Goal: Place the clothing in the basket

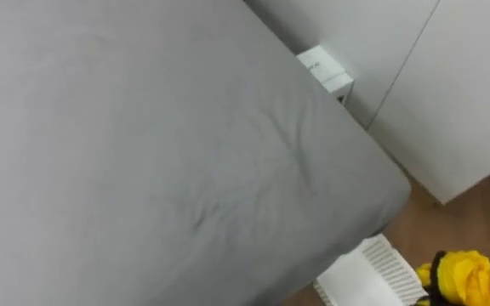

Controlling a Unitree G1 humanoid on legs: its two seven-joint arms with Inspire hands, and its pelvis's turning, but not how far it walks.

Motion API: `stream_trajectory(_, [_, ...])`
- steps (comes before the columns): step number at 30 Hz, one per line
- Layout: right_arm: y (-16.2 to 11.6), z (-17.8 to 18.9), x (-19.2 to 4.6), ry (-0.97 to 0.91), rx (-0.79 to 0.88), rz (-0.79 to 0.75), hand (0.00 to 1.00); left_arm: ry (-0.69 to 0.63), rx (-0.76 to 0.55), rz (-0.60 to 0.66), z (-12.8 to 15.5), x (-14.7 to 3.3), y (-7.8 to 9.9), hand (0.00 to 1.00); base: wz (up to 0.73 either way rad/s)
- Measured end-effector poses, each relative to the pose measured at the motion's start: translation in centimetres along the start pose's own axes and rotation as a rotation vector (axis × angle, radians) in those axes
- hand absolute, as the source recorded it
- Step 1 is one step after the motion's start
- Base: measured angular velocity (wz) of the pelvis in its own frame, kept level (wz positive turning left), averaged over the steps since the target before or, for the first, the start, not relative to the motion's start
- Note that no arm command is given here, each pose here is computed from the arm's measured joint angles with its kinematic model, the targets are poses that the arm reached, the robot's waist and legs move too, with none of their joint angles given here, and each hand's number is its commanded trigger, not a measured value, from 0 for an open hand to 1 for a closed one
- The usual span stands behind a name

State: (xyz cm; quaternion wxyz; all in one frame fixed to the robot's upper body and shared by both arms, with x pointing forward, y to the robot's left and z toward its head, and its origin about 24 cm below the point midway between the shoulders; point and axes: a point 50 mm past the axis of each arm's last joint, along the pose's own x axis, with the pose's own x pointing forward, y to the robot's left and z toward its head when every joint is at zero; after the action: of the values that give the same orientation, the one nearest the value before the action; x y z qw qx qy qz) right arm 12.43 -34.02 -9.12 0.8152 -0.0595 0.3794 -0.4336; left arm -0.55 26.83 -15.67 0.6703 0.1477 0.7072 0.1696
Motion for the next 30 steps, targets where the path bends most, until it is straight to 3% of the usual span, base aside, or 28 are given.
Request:
stream_trajectory(5, [1.3, 2.7, 0.6, -0.048, 0.049, 0.008, 1.00, -0.052, 0.057, -0.019, 1.6, 0.0, -0.8, 0.00, -0.15])
stream_trajectory(6, [1.3, 3.0, 0.7, -0.049, 0.054, 0.003, 0.78, -0.068, 0.064, -0.022, 1.7, 0.0, -0.9, 0.00, 0.00])
stream_trajectory(7, [1.2, 3.3, 0.9, -0.052, 0.056, -0.007, 0.70, -0.088, 0.064, -0.024, 2.0, 0.0, -1.0, 0.00, 0.00])
stream_trajectory(8, [1.1, 3.5, 1.0, -0.055, 0.057, -0.012, 0.24, -0.101, 0.062, -0.025, 2.2, 0.0, -1.0, 0.00, 0.03])
stream_trajectory(9, [1.0, 4.0, 1.1, -0.060, 0.066, -0.019, 0.00, -0.112, 0.050, -0.030, 2.6, -0.1, -1.1, 0.00, 0.00])
stream_trajectory(23, [0.9, 5.0, 2.0, -0.014, 0.159, -0.067, 0.00, -0.133, 0.007, -0.058, 3.6, -0.2, -1.6, 0.00, 0.00])
stream_trajectory(30, [-1.1, 5.4, 2.6, -0.012, 0.232, -0.132, 0.00, -0.179, -0.002, -0.050, 4.4, -0.3, -1.3, 0.00, 0.06])
